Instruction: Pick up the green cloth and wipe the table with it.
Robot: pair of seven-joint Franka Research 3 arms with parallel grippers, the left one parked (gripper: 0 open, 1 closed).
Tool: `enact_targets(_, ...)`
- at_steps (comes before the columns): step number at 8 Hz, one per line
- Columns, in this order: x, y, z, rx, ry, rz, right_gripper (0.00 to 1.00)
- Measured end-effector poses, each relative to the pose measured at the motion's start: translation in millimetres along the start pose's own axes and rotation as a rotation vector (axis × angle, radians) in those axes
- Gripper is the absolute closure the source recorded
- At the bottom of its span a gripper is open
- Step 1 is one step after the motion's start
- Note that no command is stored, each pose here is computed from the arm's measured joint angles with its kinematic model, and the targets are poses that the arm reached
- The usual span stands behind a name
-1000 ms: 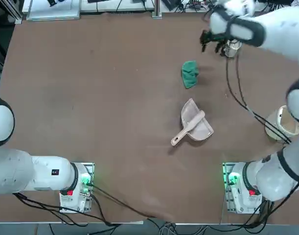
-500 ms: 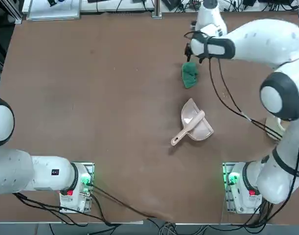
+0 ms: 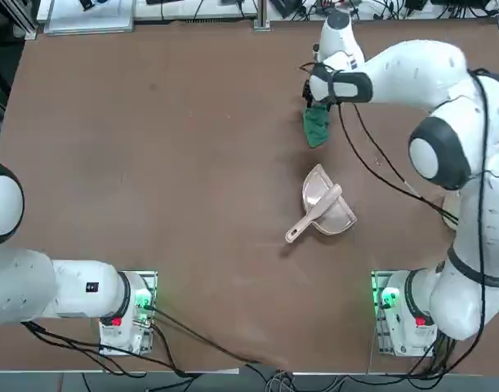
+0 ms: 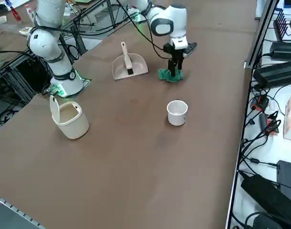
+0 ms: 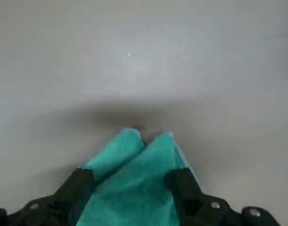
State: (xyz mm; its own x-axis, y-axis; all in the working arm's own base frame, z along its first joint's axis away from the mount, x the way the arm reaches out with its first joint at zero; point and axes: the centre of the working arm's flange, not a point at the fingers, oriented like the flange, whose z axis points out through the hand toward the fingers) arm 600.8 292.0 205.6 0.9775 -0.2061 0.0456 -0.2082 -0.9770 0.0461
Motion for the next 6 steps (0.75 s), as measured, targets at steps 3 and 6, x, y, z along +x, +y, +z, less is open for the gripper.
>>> enact_targets(3,-9,-12,18,0.008,0.004,0.060,0.06)
enact_targets(6,-10,-15,11,0.000,-0.007,0.121,0.60)
